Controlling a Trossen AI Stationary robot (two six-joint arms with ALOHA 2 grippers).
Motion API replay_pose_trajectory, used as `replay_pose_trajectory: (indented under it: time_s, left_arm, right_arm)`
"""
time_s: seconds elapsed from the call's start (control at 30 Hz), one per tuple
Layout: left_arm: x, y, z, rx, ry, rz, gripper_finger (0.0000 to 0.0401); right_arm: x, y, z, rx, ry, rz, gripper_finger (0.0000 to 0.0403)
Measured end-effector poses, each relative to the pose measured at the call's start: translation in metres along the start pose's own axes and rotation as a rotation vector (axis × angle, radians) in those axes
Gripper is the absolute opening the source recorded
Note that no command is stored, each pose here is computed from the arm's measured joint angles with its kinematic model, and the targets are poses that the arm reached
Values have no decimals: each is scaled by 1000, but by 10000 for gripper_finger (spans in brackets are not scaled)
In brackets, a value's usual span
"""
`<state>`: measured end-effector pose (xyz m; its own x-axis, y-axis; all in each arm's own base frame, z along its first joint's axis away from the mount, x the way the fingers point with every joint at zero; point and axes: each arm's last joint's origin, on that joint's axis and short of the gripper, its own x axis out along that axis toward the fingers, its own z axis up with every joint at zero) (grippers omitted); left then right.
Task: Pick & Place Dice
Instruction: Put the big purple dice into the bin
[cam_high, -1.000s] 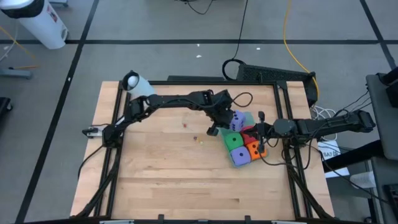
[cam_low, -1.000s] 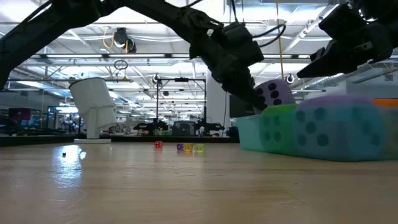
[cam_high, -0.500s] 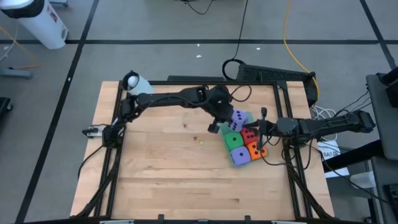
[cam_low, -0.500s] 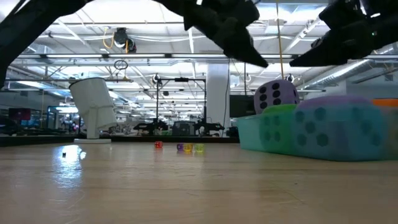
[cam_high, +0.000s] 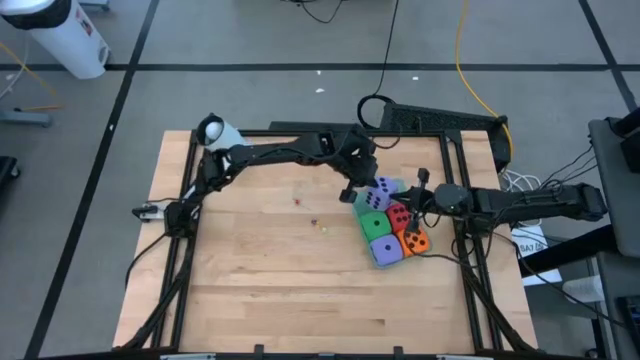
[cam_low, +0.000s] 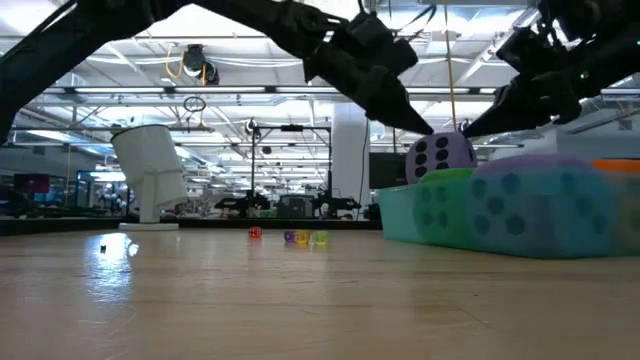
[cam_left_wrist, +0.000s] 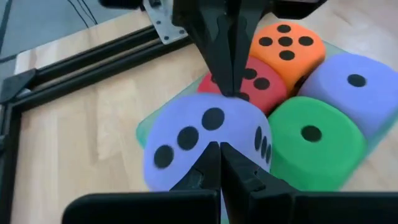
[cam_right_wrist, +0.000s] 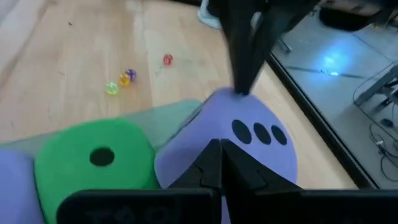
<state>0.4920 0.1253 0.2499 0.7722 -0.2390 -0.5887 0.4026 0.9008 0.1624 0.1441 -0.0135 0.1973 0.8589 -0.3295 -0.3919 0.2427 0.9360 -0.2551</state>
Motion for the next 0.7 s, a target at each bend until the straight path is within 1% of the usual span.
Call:
replay_pose_trajectory:
  time_s: [0.13, 0.23, 0.33, 0.43, 0.5, 0.6, 0.7]
  left_arm:
    - [14, 1, -10, -15, 8, -28, 0]
    - [20, 1, -17, -40, 27, -33, 0]
    - [19, 3, -22, -96, 42, -34, 0]
    - [19, 4, -25, -132, 40, -68, 0]
    - [19, 3, -25, -143, 50, -65, 0]
    - [20, 2, -26, -162, 56, -69, 0]
    - [28, 2, -32, -179, 63, -73, 0]
  right_arm:
    - [6, -1, -3, 8, 35, 32, 0]
    - [9, -2, -4, 37, 53, 47, 0]
    - [10, -3, -5, 49, 61, 53, 0]
    - [10, -1, -8, 84, 81, 108, 0]
    - [12, 0, -11, 111, 108, 133, 0]
    - [15, -1, -14, 138, 146, 120, 0]
    - [18, -2, -18, 144, 167, 112, 0]
